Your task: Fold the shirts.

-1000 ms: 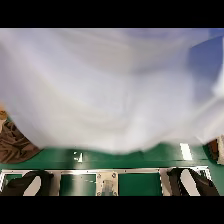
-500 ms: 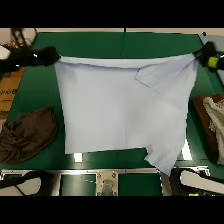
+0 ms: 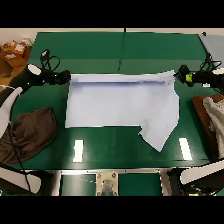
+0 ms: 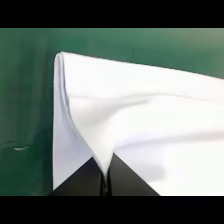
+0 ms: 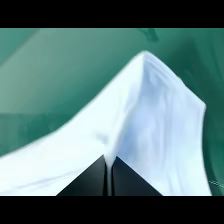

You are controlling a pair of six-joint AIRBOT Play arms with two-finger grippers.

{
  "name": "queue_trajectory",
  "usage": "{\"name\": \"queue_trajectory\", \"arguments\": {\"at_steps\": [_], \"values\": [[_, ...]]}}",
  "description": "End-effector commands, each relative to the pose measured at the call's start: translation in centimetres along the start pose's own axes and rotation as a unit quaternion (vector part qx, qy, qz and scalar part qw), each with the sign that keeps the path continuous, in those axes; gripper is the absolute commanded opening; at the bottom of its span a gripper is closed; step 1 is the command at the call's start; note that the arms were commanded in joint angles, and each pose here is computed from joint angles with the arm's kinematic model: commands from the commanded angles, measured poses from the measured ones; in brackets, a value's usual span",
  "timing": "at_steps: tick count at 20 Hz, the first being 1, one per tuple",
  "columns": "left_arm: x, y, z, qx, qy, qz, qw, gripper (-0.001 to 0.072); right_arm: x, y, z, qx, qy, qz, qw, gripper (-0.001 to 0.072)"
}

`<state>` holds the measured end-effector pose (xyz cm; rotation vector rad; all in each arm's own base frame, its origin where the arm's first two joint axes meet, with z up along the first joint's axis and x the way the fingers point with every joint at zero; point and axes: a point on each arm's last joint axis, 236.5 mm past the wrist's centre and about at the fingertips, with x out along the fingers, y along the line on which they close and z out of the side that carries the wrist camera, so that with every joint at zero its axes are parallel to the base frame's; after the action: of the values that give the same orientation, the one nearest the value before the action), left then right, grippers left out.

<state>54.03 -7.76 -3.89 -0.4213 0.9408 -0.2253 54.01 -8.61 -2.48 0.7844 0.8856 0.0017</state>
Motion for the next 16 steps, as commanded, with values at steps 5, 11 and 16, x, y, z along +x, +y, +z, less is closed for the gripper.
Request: {"name": "queue_trajectory", "arguments": {"at_steps": [5, 11, 16], "values": [[0.7, 3.4, -3.9, 0.044, 0.068, 0.058, 0.995, 0.0024, 0.5, -5.9, -7.2, 0.003, 0.118, -0.048, 0.992, 0.0015], [1.1, 1.6, -4.2, 0.028, 0.069, 0.035, 0.997, 0.0026, 0.7, -4.6, -7.2, 0.011, 0.116, -0.032, 0.993, 0.0187], [-2.8, 0.6, -7.0, 0.01, 0.193, 0.009, 0.981, 0.0542, -4.6, -5.8, -6.4, 0.044, 0.168, -0.057, 0.983, 0.0189]]}}
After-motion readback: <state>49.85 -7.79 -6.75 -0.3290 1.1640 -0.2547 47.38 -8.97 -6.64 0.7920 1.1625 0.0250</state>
